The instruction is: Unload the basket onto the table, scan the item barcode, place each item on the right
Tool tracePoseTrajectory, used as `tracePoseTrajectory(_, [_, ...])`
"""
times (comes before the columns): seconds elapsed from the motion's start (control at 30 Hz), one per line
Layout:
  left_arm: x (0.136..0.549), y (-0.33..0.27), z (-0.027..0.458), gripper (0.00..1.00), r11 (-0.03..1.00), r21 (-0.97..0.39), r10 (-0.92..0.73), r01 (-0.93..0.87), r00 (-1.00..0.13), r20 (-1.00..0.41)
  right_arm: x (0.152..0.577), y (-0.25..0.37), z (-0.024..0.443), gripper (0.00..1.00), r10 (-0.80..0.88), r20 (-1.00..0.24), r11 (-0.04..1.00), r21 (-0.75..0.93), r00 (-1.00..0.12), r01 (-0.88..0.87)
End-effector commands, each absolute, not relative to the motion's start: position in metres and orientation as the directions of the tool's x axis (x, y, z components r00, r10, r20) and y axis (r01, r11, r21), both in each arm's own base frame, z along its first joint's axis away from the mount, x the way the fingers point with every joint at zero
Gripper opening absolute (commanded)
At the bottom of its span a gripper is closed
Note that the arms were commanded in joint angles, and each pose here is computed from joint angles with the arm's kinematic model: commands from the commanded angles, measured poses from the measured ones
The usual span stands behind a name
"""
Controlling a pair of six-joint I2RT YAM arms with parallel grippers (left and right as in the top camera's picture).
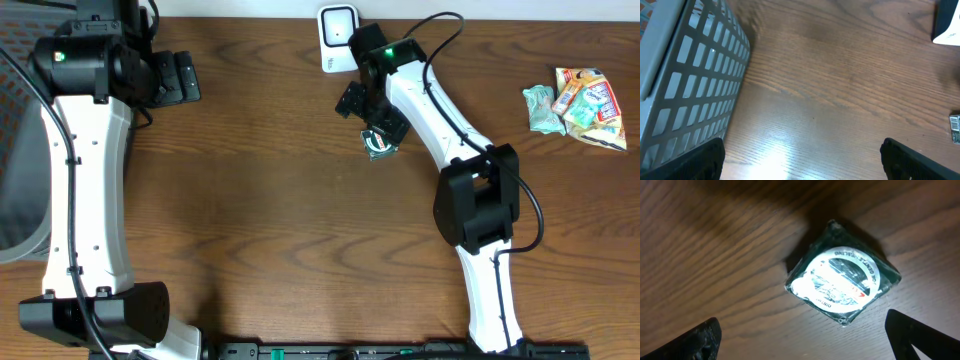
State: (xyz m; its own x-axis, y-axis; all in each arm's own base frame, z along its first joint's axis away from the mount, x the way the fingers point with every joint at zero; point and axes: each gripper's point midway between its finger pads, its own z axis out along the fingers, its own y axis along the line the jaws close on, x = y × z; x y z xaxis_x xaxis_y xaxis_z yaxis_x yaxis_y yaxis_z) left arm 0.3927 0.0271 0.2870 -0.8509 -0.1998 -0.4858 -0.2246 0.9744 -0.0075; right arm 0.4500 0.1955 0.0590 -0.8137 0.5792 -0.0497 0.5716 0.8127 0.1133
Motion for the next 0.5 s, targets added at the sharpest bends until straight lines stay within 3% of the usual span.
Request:
tracePoseTrajectory(0.0, [0.392,0.031,0.284,0.98,0.97,0.004,-0.212,-0.244,-0.851,-0.48,0.448,0.192,0.066,0.99,0.715,-0.064,0.698,0.109,-0.696,0.707])
tracePoseTrajectory(0.27, [0.392,0.031,0.284,0.98,0.97,0.004,-0.212,-0.244,-0.851,-0.48,0.445,0.17,0.056,0.99,0.865,-0.082,0.5,0.07,-0.495,0.863])
tracePoseTrajectory(0.47, [0.392,0.031,0.284,0.98,0.97,0.004,-0.212,-0.244,-0.851,-0.48,0.436,0.16,0.036,0.99,0.888,-0.074,0.457,0.027,-0.454,0.889])
